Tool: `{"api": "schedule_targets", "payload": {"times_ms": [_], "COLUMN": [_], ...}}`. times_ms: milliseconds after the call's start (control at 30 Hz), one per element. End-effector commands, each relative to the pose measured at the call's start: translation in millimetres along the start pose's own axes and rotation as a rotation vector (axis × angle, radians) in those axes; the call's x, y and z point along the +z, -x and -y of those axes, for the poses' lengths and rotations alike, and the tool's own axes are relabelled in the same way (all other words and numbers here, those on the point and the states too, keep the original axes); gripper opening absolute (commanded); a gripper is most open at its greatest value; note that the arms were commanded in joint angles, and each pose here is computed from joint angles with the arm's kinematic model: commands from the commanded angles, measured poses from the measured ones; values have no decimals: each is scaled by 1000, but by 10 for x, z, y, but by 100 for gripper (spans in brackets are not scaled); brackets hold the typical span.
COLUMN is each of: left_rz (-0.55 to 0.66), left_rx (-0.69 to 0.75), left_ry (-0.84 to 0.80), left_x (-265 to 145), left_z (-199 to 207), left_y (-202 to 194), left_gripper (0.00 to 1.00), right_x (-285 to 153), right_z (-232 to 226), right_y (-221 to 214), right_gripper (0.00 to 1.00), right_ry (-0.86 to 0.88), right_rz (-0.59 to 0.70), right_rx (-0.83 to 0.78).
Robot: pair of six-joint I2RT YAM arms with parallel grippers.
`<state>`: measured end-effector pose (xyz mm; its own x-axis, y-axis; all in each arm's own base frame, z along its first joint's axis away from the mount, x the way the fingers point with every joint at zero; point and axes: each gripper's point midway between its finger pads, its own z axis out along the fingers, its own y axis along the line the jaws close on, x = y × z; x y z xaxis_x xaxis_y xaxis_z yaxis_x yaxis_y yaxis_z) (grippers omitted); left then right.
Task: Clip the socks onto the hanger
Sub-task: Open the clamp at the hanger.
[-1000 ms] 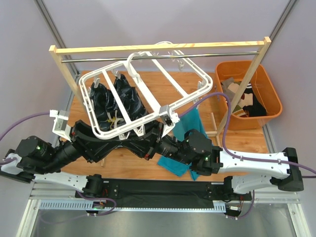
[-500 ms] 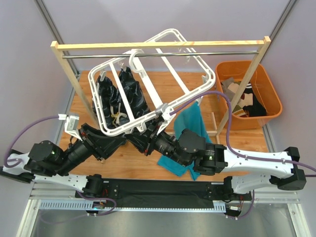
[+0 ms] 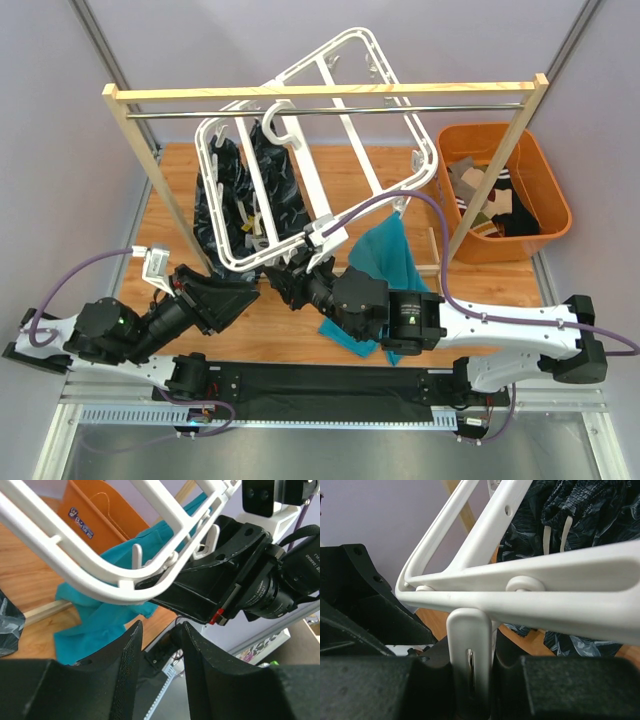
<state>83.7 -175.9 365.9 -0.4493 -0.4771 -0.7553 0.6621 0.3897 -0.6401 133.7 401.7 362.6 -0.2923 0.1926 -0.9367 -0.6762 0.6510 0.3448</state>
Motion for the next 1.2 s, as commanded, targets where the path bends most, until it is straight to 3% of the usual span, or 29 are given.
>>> {"api": "schedule_targets", "payload": {"times_ms": [0, 167, 267, 467, 633, 767, 867, 1167], "left_rz": [30, -14, 12, 44, 81, 120, 134, 187], "left_rx": [-60, 31, 14, -27, -34, -25, -23, -33], "left_ry": [-20, 103, 228, 295, 295, 286, 262, 302], "left_x": [92, 255, 255, 236, 221, 250, 308, 394], "left_z": [213, 226, 60, -70, -108, -57, 40, 59], "left_y": [144, 128, 191, 193, 249, 356, 390, 430], "left_gripper": [49, 50, 51, 50, 51, 64, 68, 66], "right_x": [47, 62, 43, -48, -137, -179, -187, -243], "right_z": [129, 79, 65, 82, 20, -14, -60, -189], "right_y": [14, -49, -73, -130, -150, -155, -136, -117], "right_gripper": [0, 0, 0, 0, 0, 1, 2, 3], "right_ry": [-79, -63, -42, -2, 79, 125, 153, 243], "right_rz": [-16, -72, -84, -103, -113, -117, -114, -109], "right_rx": [-91, -138, -153, -180, -200, -238, -258, -267]}}
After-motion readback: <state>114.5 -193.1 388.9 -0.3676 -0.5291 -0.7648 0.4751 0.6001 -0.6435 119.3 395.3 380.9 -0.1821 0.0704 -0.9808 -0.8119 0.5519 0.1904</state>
